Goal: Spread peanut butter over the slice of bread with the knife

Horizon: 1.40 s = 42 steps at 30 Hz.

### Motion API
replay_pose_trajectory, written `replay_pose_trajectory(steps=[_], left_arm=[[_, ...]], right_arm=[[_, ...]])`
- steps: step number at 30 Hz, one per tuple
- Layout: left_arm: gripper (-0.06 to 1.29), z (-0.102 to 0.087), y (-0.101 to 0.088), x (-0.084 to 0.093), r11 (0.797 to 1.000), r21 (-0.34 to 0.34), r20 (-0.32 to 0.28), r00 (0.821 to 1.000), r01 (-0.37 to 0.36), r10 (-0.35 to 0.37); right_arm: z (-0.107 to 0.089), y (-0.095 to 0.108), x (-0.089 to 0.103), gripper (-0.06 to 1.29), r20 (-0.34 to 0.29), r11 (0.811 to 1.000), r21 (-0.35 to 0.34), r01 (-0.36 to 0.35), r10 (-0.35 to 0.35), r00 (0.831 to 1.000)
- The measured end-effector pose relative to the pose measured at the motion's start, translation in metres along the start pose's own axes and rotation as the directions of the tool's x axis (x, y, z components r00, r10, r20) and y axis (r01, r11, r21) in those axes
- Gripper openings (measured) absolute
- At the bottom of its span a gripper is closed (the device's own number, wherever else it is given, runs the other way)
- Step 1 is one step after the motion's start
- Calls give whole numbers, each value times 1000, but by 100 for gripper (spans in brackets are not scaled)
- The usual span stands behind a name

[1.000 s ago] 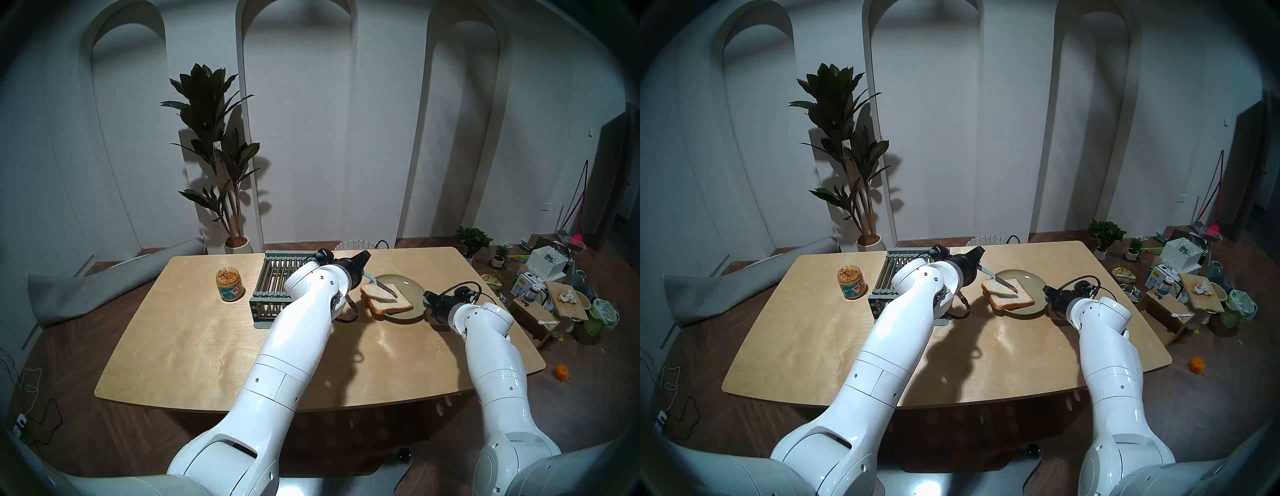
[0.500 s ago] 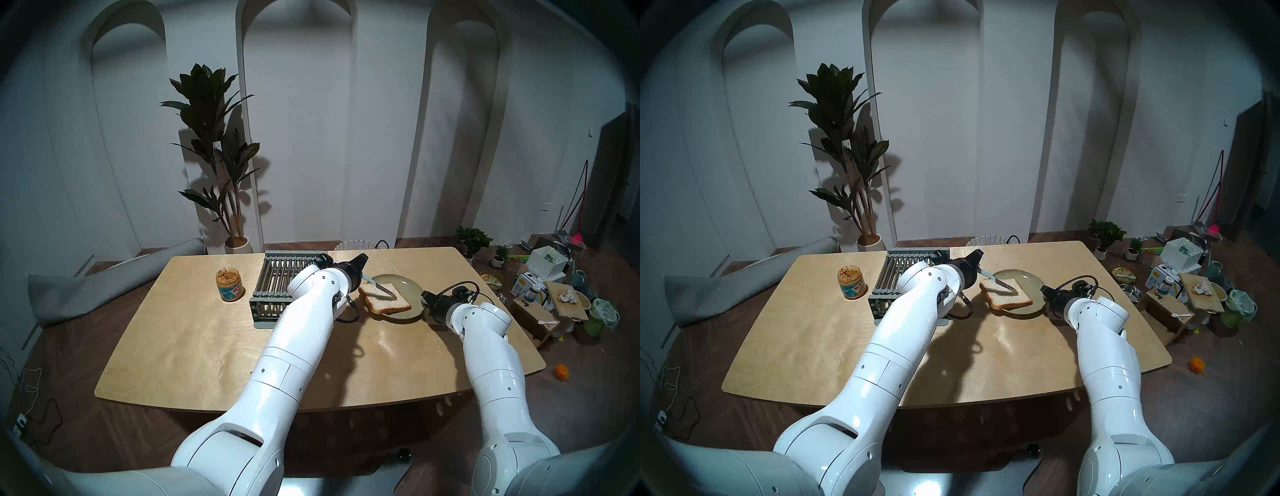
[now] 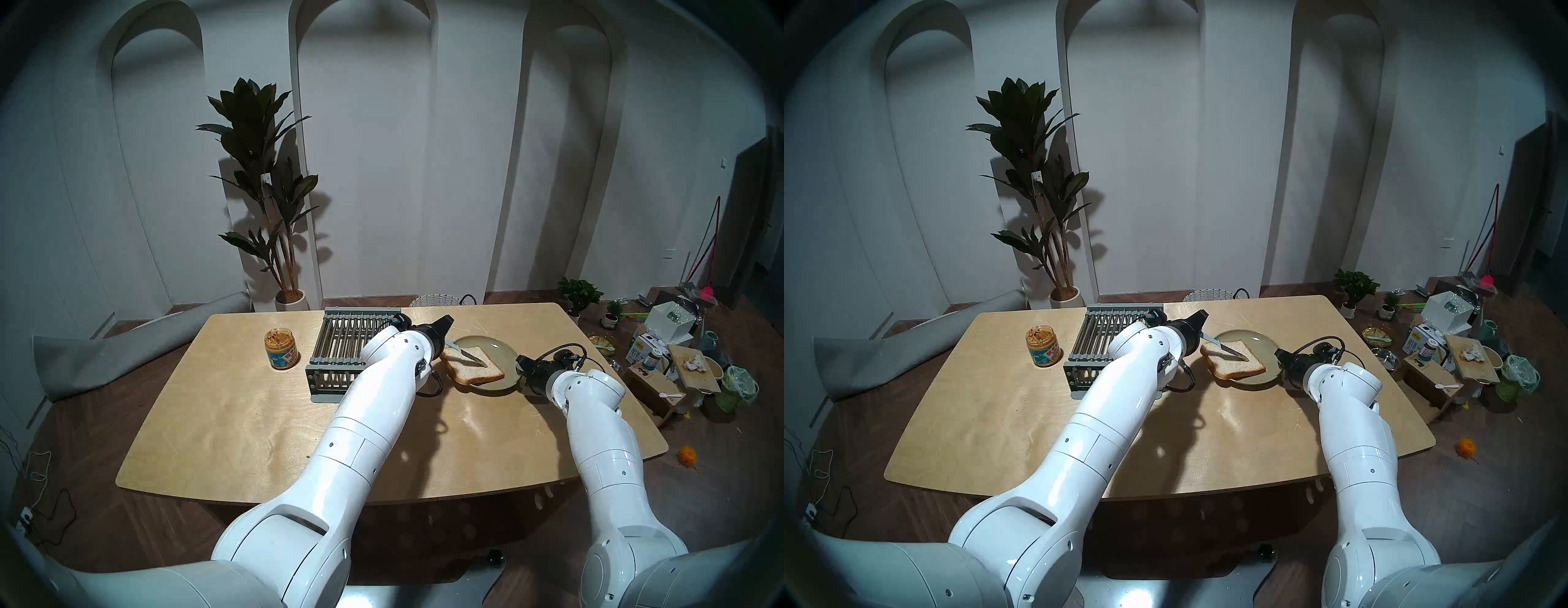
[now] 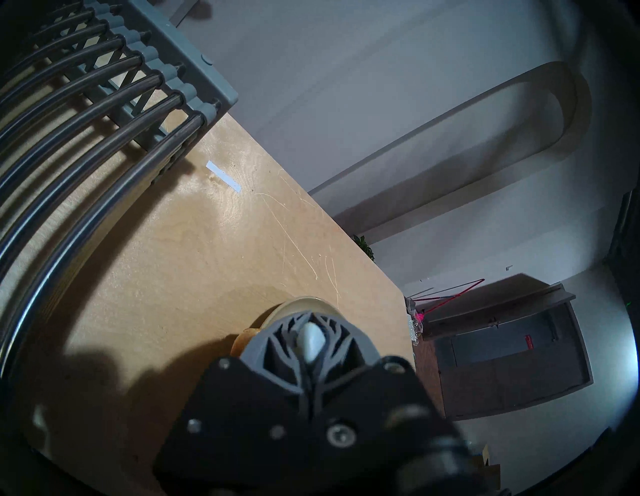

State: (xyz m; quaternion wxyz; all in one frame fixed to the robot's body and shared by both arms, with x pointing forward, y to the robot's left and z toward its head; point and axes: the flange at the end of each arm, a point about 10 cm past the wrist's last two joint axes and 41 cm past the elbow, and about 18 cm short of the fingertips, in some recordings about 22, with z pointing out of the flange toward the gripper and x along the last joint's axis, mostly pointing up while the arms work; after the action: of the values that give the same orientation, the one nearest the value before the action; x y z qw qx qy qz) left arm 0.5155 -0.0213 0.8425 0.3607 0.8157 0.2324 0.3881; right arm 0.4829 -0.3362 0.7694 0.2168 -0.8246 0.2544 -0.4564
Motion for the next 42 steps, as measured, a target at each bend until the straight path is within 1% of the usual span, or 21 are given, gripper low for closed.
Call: replay_pose_trajectory(steps=[9, 15, 24, 30, 34, 36, 37, 39, 40, 42], left_arm=[[-3, 6, -2, 0, 1000, 22, -9, 1000, -13, 13], [-3, 6, -2, 2, 1000, 26, -19, 1000, -16, 17], [-3, 5, -8, 5, 998, 56, -34, 999, -37, 39], [-3, 4, -11, 3, 997, 56, -35, 998, -56, 58], [-3, 3, -12, -2, 994, 55, -41, 994, -96, 98], [-2, 2, -10, -6, 989, 56, -49, 989, -139, 141], [-2, 2, -10, -7, 987, 56, -50, 987, -147, 150], [-2, 0, -7, -12, 979, 57, -61, 978, -196, 199], [-2, 0, -6, -13, 978, 57, -63, 977, -202, 205], [-2, -1, -4, -17, 969, 61, -73, 967, -238, 242]], right_arm=[[4, 2, 3, -3, -7, 1000, 2, -7, 7, 1000], [5, 3, 4, -3, -11, 1000, -1, -9, 9, 1000], [5, 2, 4, -3, -15, 1000, -10, -8, 8, 1000], [3, 3, 4, -3, -18, 1000, -12, -7, 7, 1000], [2, 4, 4, -3, -20, 1000, -12, -7, 7, 1000], [1, 5, 3, -3, -21, 1000, -13, -7, 7, 1000], [1, 5, 3, -3, -21, 1000, -13, -7, 7, 1000], [0, 6, 3, -3, -21, 1000, -13, -8, 7, 1000], [0, 6, 3, -3, -21, 1000, -13, -8, 8, 1000], [0, 6, 3, -3, -21, 1000, -12, -8, 8, 1000]])
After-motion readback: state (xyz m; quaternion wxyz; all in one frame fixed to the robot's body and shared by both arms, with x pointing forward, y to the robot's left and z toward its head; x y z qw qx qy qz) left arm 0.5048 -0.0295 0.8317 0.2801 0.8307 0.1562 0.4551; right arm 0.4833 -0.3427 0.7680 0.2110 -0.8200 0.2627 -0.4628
